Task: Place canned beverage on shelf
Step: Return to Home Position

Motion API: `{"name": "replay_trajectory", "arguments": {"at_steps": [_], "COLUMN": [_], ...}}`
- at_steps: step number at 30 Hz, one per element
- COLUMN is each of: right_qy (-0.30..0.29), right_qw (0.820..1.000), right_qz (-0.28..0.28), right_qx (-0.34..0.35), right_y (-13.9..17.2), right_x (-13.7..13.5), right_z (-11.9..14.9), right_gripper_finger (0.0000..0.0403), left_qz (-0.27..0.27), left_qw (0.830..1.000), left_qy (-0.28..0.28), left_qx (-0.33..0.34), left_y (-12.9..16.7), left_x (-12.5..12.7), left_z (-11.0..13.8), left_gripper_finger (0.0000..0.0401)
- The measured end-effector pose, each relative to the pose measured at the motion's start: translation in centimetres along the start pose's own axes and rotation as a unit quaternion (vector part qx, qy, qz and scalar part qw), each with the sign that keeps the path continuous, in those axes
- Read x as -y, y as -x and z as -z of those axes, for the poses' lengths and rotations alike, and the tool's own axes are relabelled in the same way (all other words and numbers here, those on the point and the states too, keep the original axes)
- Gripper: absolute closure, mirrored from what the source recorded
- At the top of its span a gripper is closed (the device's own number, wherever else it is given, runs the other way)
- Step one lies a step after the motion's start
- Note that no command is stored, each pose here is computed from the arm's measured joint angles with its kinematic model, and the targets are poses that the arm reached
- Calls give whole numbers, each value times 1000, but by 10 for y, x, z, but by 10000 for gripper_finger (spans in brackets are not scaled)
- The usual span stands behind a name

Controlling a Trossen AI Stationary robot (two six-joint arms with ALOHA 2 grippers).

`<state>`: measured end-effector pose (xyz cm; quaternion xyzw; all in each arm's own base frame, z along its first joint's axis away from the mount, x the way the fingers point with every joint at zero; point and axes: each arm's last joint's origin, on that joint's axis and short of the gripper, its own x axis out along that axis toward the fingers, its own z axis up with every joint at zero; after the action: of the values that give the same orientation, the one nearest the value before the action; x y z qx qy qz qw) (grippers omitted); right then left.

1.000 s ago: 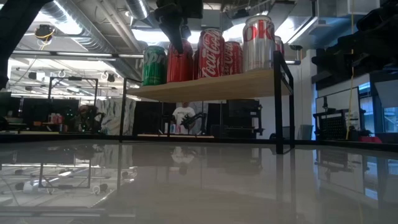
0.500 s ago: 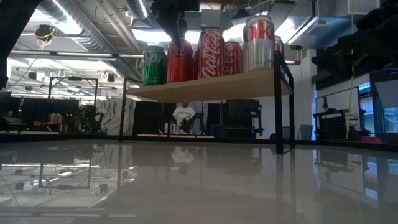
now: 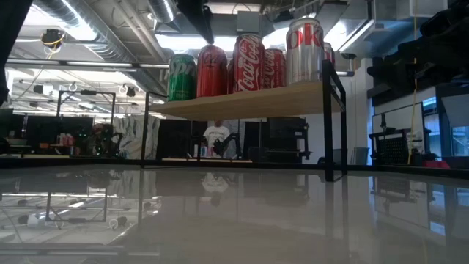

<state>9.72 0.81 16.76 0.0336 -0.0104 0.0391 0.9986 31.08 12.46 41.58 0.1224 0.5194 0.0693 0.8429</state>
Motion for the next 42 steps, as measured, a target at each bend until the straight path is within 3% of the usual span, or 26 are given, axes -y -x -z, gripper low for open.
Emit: {"name": "replay_trajectory", "arguments": {"at_steps": [10, 17, 22, 28, 36, 42], "right_qy": [0, 0, 0, 0, 0, 0], "right_qw": [1000, 1000, 1000, 1000, 1000, 1000], "right_qz": [0, 0, 0, 0, 0, 0], "right_qx": [0, 0, 0, 0, 0, 0], "right_y": [0, 0, 0, 0, 0, 0], "right_x": [0, 0, 0, 0, 0, 0], "right_z": [0, 0, 0, 0, 0, 0], "right_gripper_finger": [54, 54, 54, 54, 54, 54], "left_qz": [52, 51, 52, 56, 4, -17], "left_qw": [994, 988, 987, 971, 951, 920], "left_qy": [40, 65, 61, 58, 74, 98], "left_qx": [83, 132, 143, 227, 300, 380], "left_y": [45, 74, 76, 67, 39, 26], "left_x": [4, 8, 11, 12, 24, 51], "left_z": [13, 21, 20, 21, 70, 119], "left_gripper_finger": [37, 37, 37, 37, 37, 37]}}
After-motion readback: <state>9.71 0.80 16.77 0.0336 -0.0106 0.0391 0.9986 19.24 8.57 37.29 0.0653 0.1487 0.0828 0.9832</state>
